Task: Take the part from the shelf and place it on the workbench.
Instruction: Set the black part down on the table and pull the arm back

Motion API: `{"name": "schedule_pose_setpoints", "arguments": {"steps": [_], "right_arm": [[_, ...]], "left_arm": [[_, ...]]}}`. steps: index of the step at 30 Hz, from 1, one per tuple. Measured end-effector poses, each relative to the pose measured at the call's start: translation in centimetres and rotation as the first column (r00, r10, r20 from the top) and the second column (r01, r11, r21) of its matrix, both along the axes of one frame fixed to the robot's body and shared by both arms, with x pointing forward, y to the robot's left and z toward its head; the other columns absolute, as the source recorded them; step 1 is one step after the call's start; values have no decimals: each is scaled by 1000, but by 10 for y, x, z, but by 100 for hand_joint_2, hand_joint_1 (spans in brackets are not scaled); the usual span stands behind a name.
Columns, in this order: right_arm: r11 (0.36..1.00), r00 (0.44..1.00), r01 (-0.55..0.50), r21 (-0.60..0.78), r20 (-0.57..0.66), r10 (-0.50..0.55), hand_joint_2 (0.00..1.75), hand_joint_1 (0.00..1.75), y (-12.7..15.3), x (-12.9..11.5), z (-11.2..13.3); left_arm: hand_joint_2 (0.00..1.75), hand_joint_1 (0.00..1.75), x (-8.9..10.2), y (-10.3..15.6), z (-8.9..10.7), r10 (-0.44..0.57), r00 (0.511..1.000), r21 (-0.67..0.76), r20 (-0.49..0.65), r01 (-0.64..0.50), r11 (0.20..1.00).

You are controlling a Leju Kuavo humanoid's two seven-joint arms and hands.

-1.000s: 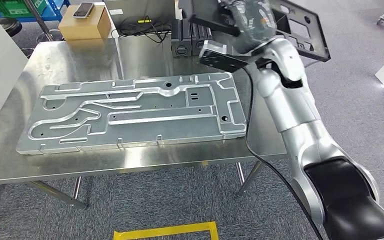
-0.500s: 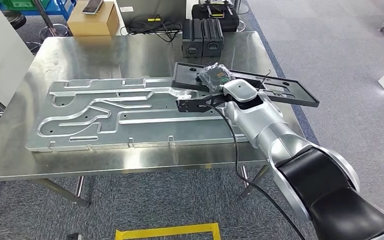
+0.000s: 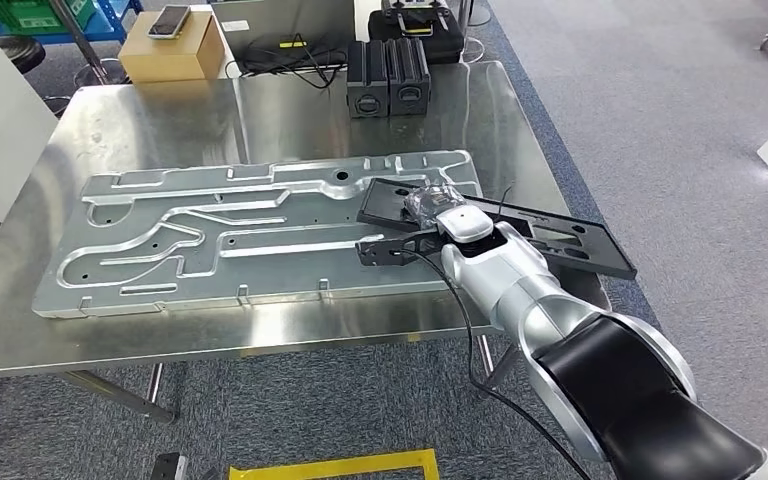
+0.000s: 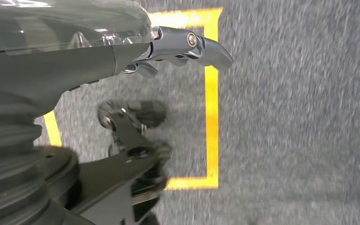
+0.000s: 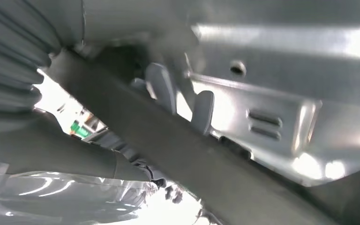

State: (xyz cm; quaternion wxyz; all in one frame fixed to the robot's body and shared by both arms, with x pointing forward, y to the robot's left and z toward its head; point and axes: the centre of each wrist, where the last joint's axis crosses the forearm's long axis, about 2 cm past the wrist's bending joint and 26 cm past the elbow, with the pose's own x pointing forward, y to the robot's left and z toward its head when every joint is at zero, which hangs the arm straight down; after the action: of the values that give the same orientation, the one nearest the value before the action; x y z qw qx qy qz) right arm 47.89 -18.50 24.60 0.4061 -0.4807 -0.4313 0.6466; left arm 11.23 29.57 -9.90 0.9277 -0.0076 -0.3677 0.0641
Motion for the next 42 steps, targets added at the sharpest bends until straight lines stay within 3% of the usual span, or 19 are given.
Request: {"name": "schedule_pose_setpoints", "arguments": {"steps": [9,19,23,27,29,31,35,39,41,42], "right_arm": [[993,991,-113,33,80,110,0,0,17,-4,2],[990,987,-139,37,86,135,0,0,27,-6,3],[987,983,-157,45,102,152,0,0,31,-6,7],[953,958,-267,142,145,247,0,0,41,-8,11],[880,921,-382,281,191,339,0,0,50,-8,20],[745,859,-511,429,292,421,0,0,62,-8,38],[543,763,-646,536,472,442,0,0,76,-9,74],[333,667,-742,582,689,283,0,0,54,-23,89],[278,594,-792,544,793,137,0,0,18,-41,77],[279,555,-809,518,829,71,0,0,-4,-55,66]], "left_arm": [[175,0,4,1,1,-11,1000,51,10,10,999],[175,0,4,1,1,-12,1000,57,10,11,998],[0,0,4,1,1,-15,1000,61,15,14,998],[0,0,6,0,1,-36,999,71,17,35,997],[0,0,7,0,2,-48,999,75,11,47,996],[0,0,9,0,2,-57,998,76,8,56,996],[0,0,14,-4,4,-74,997,74,16,73,995],[0,0,13,-9,3,-68,997,41,34,67,997],[0,0,7,-10,2,-51,998,14,45,50,999],[0,0,2,-10,0,-41,998,4,45,41,999]]}}
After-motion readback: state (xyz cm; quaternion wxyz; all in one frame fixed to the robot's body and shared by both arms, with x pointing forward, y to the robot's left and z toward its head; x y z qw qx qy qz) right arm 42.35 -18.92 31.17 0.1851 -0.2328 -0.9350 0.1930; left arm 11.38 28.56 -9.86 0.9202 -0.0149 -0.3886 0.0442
